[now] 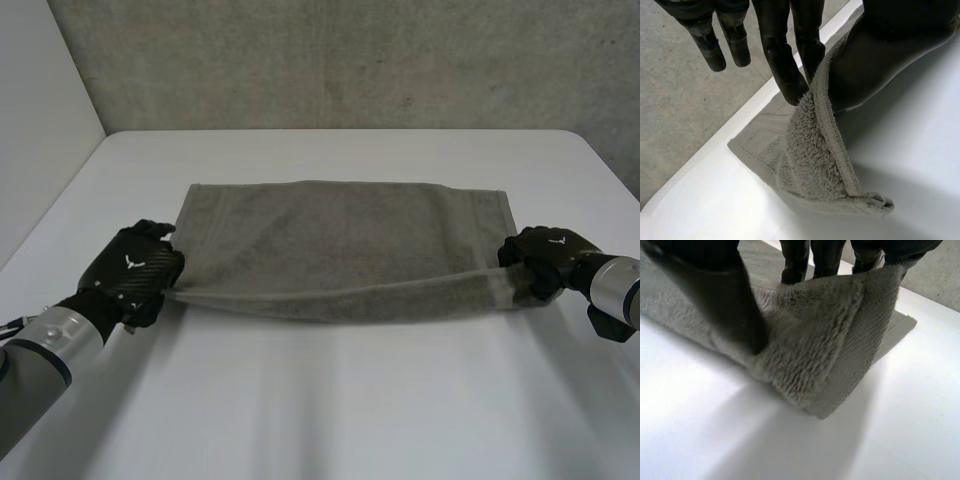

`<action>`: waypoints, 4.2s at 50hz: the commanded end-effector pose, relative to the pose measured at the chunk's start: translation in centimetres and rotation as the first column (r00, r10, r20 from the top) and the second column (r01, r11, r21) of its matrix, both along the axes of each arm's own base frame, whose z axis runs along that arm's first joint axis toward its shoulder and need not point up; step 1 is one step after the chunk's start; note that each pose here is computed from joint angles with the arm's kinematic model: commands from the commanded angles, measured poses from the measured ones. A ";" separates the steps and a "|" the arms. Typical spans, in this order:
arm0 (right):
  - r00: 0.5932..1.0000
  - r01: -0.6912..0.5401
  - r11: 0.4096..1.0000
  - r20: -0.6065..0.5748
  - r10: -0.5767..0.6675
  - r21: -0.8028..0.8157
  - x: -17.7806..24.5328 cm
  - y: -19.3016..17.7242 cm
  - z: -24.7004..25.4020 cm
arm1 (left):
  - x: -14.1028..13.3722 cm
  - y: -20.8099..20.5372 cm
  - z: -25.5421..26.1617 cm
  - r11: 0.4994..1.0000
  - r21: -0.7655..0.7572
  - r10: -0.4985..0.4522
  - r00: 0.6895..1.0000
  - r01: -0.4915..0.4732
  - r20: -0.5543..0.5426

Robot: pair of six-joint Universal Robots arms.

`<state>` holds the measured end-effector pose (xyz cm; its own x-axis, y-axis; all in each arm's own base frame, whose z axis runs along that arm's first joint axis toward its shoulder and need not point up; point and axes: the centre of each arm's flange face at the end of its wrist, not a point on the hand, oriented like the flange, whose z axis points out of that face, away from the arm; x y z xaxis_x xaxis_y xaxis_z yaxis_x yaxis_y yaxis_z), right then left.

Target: Fold the towel.

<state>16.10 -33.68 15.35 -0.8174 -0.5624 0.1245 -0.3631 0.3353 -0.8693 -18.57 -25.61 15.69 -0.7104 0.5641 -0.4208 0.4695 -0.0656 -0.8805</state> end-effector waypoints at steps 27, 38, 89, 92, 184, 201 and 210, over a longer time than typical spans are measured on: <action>0.997 -0.060 0.980 -0.059 0.049 -0.190 -6.3 4.6 9.3 | 1.0 3.3 7.0 1.000 -0.021 -0.008 1.000 0.007 -0.025; 0.980 -0.161 0.978 -0.139 0.142 -0.135 -2.7 -0.6 6.2 | 0.3 -4.1 4.0 0.996 0.082 -0.028 0.999 0.029 -0.018; 0.981 -0.021 0.929 -0.187 -0.052 -0.370 3.8 -11.2 -1.5 | -5.2 -17.2 -0.6 0.994 -0.087 0.062 0.998 -0.059 0.030; 0.989 0.010 0.911 -0.128 -0.069 -0.413 3.9 -10.1 1.0 | -5.0 -16.4 0.8 0.992 -0.103 0.072 0.997 -0.069 0.026; 0.962 -0.221 0.829 -0.254 0.099 -0.513 3.5 -1.8 11.6 | -2.4 -5.5 1.7 0.989 -0.024 0.132 0.955 -0.143 -0.266; 0.758 -0.651 0.636 -0.322 0.566 -0.414 28.2 13.3 0.3 | -2.0 -5.8 1.7 0.986 -0.026 0.153 0.952 -0.166 -0.265; 0.798 -0.601 0.694 -0.348 0.492 -0.397 27.6 13.0 -1.0 | -2.2 -5.6 1.6 0.987 -0.021 0.150 0.953 -0.161 -0.264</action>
<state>44.59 -20.19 14.37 -0.2665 -0.7382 0.6197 -0.5041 -0.4413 -0.7424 -20.61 -31.35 17.34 -0.8783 0.4183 -0.2315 0.2314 -0.0518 -0.9715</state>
